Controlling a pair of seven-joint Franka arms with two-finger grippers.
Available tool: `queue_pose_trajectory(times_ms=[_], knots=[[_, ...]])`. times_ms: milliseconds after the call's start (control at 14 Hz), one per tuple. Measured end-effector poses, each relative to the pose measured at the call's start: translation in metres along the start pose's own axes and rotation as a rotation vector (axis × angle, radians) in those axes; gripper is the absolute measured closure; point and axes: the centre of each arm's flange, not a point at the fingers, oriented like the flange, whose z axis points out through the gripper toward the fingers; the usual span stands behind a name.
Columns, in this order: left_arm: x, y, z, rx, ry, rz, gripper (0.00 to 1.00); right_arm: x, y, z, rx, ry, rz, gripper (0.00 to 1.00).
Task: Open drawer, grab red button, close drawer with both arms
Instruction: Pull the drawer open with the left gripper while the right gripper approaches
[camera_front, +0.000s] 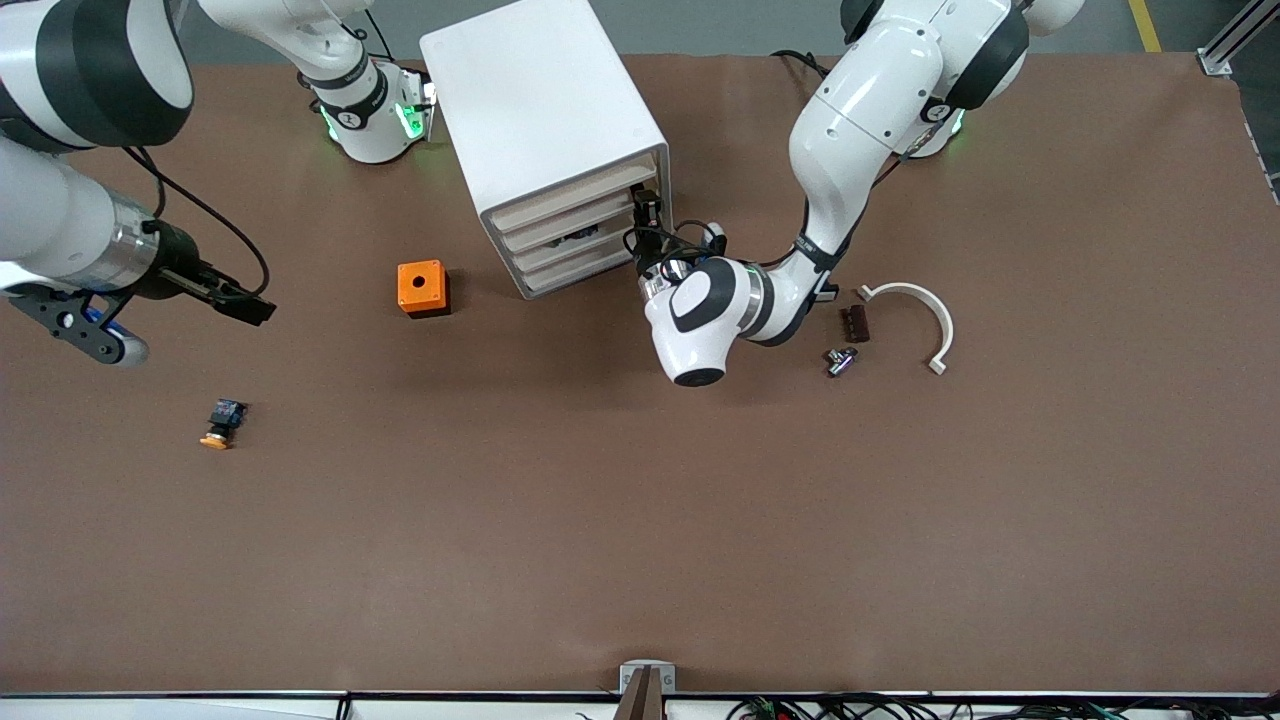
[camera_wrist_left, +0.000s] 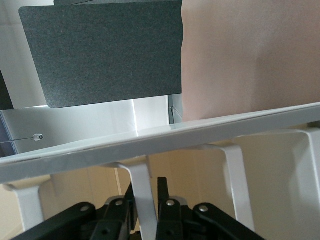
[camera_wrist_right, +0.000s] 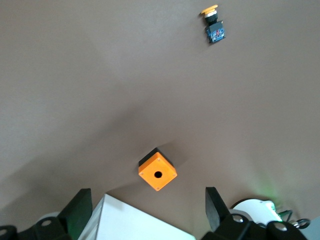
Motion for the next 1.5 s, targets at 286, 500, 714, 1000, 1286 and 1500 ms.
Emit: queue_pose_trajectory(times_ms=[286,500,714,1000,1286,1500], knots=[[0.001,0.0,0.0,0.009,0.0,-0.011,0.9,-0.007,-0.011,0.002,0.015,0.004,0.026,0.0],[0.002,0.0,-0.003,0.009,-0.005,-0.012,0.9,-0.015,-0.022,0.002,0.017,0.011,0.04,0.0],[0.011,0.002,-0.02,0.002,-0.033,-0.012,0.86,-0.018,-0.025,0.004,0.016,0.012,0.045,0.0],[0.032,0.006,-0.06,-0.014,-0.103,-0.007,0.81,-0.017,-0.027,0.008,0.018,0.014,0.046,0.0],[0.046,0.009,-0.085,-0.027,-0.162,-0.003,0.79,-0.032,-0.046,0.014,0.025,0.019,0.072,0.0],[0.054,0.012,-0.105,-0.047,-0.219,0.009,0.79,-0.042,-0.06,0.033,0.051,0.006,0.085,0.0]])
